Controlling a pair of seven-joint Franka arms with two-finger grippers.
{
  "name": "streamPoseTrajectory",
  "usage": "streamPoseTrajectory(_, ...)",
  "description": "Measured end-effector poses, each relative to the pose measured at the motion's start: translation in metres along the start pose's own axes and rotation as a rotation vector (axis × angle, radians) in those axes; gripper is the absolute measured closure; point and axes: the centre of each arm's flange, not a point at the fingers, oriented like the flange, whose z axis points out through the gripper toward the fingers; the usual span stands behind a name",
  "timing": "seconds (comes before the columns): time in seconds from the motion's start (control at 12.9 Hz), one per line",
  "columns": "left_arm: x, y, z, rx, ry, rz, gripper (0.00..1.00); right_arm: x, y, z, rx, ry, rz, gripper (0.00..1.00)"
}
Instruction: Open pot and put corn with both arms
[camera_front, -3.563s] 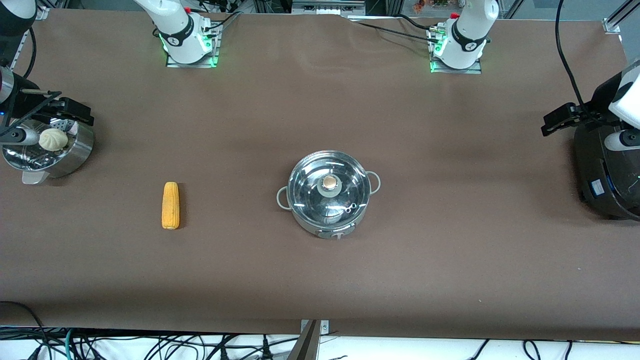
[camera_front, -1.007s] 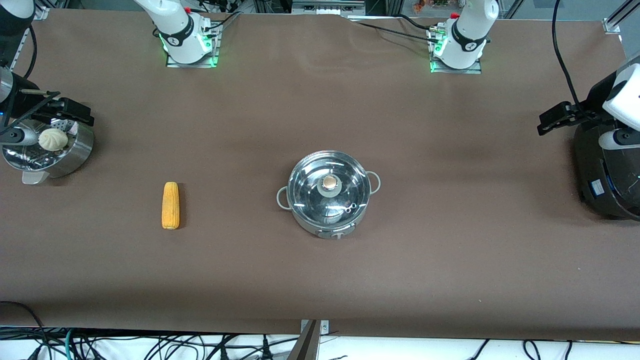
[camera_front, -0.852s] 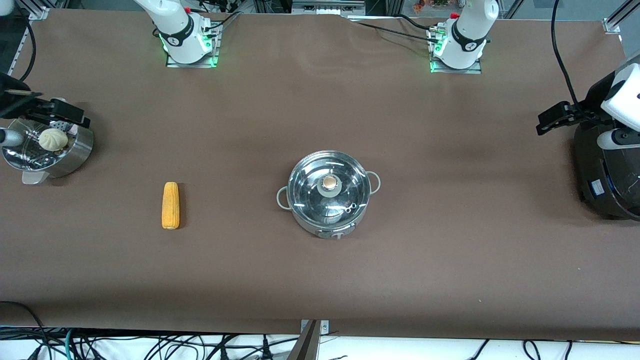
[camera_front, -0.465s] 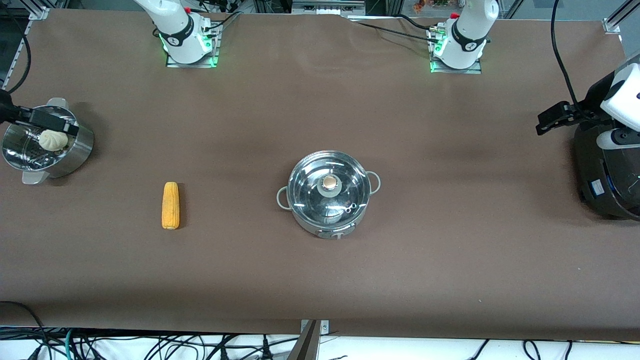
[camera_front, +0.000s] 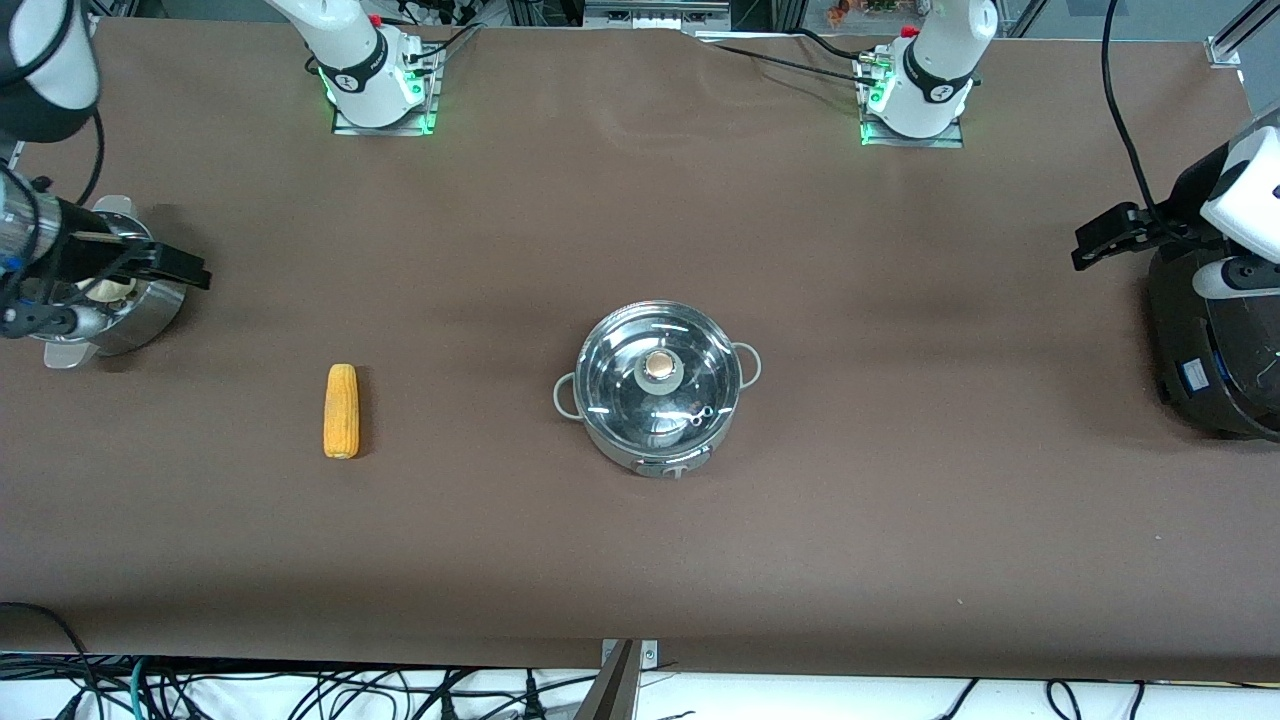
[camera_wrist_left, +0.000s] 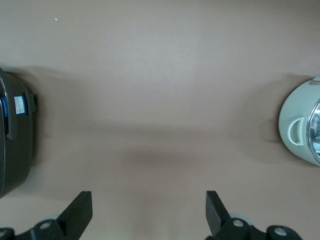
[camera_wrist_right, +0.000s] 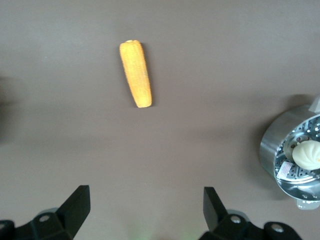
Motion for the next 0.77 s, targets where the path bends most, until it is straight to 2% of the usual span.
streamPoseTrajectory(0.77,0.0000,0.0000,0.0000,0.000,0.000,0.000,0.00,0.0005,0.0076,0.0001,-0.003,0.001,0.010,0.00)
